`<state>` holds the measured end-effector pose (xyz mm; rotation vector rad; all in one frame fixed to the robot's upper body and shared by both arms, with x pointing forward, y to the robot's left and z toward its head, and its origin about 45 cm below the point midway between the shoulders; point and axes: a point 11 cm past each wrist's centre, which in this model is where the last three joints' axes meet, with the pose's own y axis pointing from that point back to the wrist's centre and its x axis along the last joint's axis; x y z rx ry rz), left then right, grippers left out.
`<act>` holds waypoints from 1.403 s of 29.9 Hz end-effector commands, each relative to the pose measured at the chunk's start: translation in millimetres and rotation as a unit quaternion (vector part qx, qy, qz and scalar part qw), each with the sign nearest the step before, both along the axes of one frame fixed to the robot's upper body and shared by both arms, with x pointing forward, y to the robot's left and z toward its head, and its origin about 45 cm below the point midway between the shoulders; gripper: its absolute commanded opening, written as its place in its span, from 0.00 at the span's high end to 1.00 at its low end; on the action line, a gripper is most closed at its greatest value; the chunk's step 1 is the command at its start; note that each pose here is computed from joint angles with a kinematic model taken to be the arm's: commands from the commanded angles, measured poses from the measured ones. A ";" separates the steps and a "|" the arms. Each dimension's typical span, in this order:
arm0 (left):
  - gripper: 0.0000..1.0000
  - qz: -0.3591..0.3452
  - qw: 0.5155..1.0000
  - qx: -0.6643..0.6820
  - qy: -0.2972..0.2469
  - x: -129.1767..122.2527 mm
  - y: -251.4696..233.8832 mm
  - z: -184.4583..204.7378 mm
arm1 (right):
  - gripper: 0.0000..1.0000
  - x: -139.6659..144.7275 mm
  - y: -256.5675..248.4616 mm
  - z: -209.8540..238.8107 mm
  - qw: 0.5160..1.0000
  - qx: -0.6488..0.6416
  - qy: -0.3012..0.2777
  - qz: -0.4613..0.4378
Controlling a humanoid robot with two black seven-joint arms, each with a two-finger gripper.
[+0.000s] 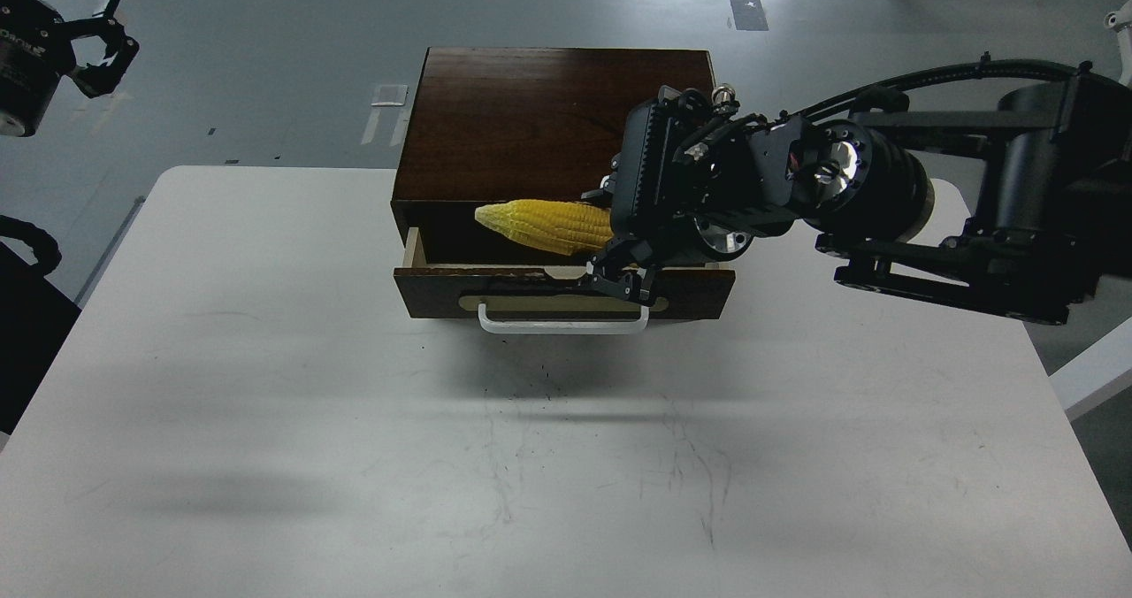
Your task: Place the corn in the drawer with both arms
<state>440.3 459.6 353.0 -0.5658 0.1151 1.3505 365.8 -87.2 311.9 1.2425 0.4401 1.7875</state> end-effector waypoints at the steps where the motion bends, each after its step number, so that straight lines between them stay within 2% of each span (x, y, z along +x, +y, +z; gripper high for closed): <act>1: 0.02 0.000 1.000 0.001 0.000 0.1 0.3 0.8 | 0.30 0.5 -1.6 -2.2 1.000 -0.001 0.002 -0.003; 7: 0.02 0.001 1.000 0.001 0.000 -0.6 1.8 0.9 | 0.26 15.0 -4.3 8.7 0.999 0.017 -0.006 -0.026; 11: 0.02 0.005 1.000 0.000 -0.001 -1.5 4.6 2.9 | 0.16 31.8 -3.9 40.0 0.995 0.077 -0.008 -0.060; 13: 0.02 0.005 1.000 0.000 -0.002 -1.5 4.7 3.0 | 0.06 37.1 -2.8 53.7 0.989 0.121 0.019 -0.084; 16: 0.02 0.003 1.000 -0.002 -0.001 -1.0 3.0 2.3 | 0.01 51.3 -14.0 78.3 0.965 0.208 0.074 -0.143; 22: 0.02 0.000 1.000 -0.003 0.000 0.0 0.8 1.5 | 0.00 80.5 -64.7 110.6 0.889 0.349 0.159 -0.251; 25: 0.02 -0.002 1.000 -0.003 0.002 0.7 -1.3 0.2 | 0.00 90.8 -84.7 113.4 0.832 0.424 0.208 -0.292; 29: 0.02 -0.010 1.000 -0.010 0.004 3.7 -9.9 -4.9 | 0.00 109.6 -115.3 117.3 0.714 0.539 0.283 -0.346; 33: 0.02 -0.016 1.000 -0.012 0.005 5.9 -16.1 -7.7 | 0.00 116.1 -138.3 126.4 0.649 0.595 0.305 -0.362; 35: 0.02 -0.021 1.000 -0.014 0.007 7.7 -21.8 -10.3 | 0.00 122.7 -158.5 124.4 0.576 0.644 0.334 -0.377; 37: 0.02 -0.023 1.000 -0.015 0.007 8.2 -23.7 -11.4 | 0.00 126.2 -169.8 124.1 0.532 0.671 0.349 -0.380; 40: 0.02 -0.029 0.999 -0.017 0.012 10.0 -30.0 -15.9 | 0.00 131.0 -197.6 117.1 0.399 0.740 0.394 -0.373; 42: 0.02 -0.031 0.999 -0.017 0.014 10.7 -31.9 -18.1 | 0.00 131.1 -212.0 114.4 0.336 0.767 0.409 -0.362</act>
